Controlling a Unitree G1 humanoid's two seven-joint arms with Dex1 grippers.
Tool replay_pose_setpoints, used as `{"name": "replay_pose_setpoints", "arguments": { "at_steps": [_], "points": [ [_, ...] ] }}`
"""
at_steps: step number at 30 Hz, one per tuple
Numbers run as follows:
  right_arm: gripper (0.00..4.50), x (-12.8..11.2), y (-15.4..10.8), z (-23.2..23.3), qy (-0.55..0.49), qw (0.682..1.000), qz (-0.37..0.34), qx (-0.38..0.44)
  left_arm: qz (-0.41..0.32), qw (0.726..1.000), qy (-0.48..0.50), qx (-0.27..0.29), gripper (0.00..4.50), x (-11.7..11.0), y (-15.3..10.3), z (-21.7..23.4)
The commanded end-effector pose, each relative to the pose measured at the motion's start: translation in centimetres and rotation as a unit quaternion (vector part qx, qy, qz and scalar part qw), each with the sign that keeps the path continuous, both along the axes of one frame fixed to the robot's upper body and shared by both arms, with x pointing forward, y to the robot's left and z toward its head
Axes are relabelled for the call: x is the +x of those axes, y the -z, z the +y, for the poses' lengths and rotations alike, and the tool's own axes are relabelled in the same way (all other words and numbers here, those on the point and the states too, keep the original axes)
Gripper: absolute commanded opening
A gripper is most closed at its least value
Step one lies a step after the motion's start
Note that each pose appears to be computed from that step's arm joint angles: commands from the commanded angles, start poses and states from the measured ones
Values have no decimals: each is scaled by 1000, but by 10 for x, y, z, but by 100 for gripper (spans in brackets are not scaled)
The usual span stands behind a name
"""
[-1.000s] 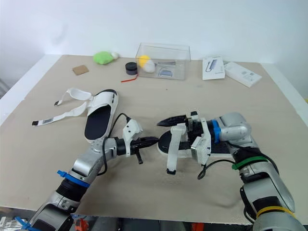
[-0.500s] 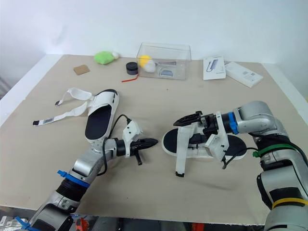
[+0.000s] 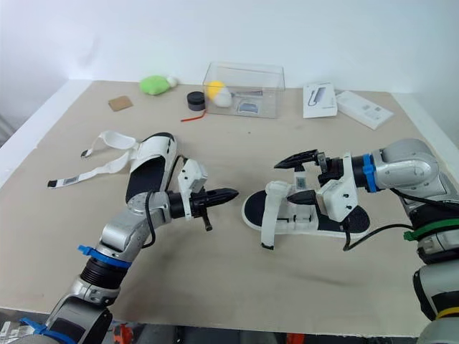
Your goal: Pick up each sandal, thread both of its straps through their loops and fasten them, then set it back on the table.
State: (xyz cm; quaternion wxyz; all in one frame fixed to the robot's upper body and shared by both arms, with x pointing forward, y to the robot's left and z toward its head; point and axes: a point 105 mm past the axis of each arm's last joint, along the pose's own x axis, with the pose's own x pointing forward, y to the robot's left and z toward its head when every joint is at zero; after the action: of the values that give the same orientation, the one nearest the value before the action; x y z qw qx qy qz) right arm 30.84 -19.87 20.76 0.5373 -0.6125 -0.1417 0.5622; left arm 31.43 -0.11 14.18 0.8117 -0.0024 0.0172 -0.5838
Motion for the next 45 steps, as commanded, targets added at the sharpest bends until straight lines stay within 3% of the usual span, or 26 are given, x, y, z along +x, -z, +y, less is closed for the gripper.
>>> {"name": "replay_pose_setpoints", "arguments": {
  "at_steps": [1, 3, 4, 7, 10, 16, 20, 24, 25, 27, 31, 32, 33, 35, 37, 41, 45],
  "points": [
    [445, -4, -24, -11, 89, 988, 105, 68, -8, 1000, 21, 1, 0, -8, 0, -12],
    [445, -10, -22, -13, 121, 974, 170, 90, -3, 1000, 25, 1, 0, -10, 3, -14],
    [445, -13, -23, -16, 160, 951, 236, 122, 0, 1000, 27, 3, 0, -11, 5, -16],
    [445, -33, -17, -13, 247, 846, 431, 193, 8, 1000, 27, 11, 0, -12, 15, -19],
    [445, -67, -10, 4, 271, 730, 595, 197, 9, 999, 17, 33, 0, -10, 29, -21],
    [445, -81, 26, 20, 340, 659, 640, 201, 14, 999, 6, 43, 0, -7, 43, -23],
    [445, -72, 45, 29, 383, 644, 623, 223, 15, 999, 2, 47, 0, -6, 49, -24],
    [445, -65, 59, 35, 412, 656, 593, 218, 18, 999, 3, 49, 0, -8, 53, -25],
    [395, -63, 61, 37, 416, 656, 589, 222, 18, 999, 3, 50, 0, -8, 54, -25],
    [386, -61, 62, 43, 414, 658, 586, 230, 19, 999, 2, 50, 0, -9, 55, -25],
    [278, -58, 69, 54, 415, 669, 574, 224, 20, 999, 0, 50, 0, -8, 56, -24],
    [220, -57, 68, 56, 414, 667, 576, 228, 20, 999, 0, 50, 0, -9, 56, -24],
    [207, -57, 66, 56, 412, 666, 578, 230, 20, 999, -1, 51, 0, -9, 56, -24],
    [132, -55, 63, 56, 411, 665, 579, 234, 20, 998, -1, 51, 0, -8, 55, -24],
    [16, -49, 53, 55, 409, 661, 581, 243, 20, 998, -2, 53, 0, -8, 56, -23],
    [6, -30, 25, 53, 401, 638, 592, 287, 20, 998, -2, 54, 0, -8, 56, -23],
    [6, 0, 0, 43, 414, 580, 612, 343, 21, 998, 0, 54, 0, -8, 56, -23]
  ]
}}
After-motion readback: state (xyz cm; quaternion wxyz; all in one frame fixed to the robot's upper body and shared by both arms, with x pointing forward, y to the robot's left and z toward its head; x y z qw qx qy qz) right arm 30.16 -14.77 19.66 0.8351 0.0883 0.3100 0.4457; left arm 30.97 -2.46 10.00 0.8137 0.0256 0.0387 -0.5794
